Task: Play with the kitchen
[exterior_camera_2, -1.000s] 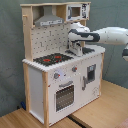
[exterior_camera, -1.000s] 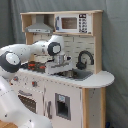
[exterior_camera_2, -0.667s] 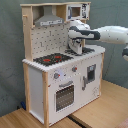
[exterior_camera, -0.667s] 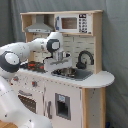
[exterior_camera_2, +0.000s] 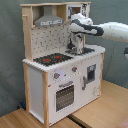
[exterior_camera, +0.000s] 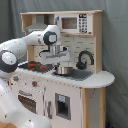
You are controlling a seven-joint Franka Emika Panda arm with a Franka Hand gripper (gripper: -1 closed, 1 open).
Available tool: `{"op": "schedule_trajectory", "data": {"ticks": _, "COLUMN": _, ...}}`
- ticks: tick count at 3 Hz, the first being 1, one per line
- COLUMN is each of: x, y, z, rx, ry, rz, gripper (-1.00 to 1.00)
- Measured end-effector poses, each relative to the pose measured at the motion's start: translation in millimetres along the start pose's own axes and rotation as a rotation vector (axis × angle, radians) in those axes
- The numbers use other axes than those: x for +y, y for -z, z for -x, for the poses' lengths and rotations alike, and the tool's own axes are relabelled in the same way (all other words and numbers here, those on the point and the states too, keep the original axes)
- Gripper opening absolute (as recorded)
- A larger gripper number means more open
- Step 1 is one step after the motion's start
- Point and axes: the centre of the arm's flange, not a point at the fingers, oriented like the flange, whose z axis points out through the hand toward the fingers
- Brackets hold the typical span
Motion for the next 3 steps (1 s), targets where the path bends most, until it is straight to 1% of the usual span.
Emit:
{"op": "schedule_trajectory", "data": {"ticks": 1, "x": 4.0, "y": 10.0, "z": 17.3, "rx": -0.032, "ry": -0.053, "rz": -0.013, "gripper": -1.00}}
{"op": "schedule_trajectory", "data": {"ticks": 2, "x": -30.5, "y": 39.9, "z": 15.3, "rx": 0.054, "ry": -0.042, "rz": 0.015, "gripper": -1.00}}
{"op": "schedule_trajectory", "data": {"ticks": 3, "x": -74.6, "y": 49.3, "z": 6.6, "rx": 0.128, "ry": 0.021, "rz": 0.034, "gripper": -1.00}}
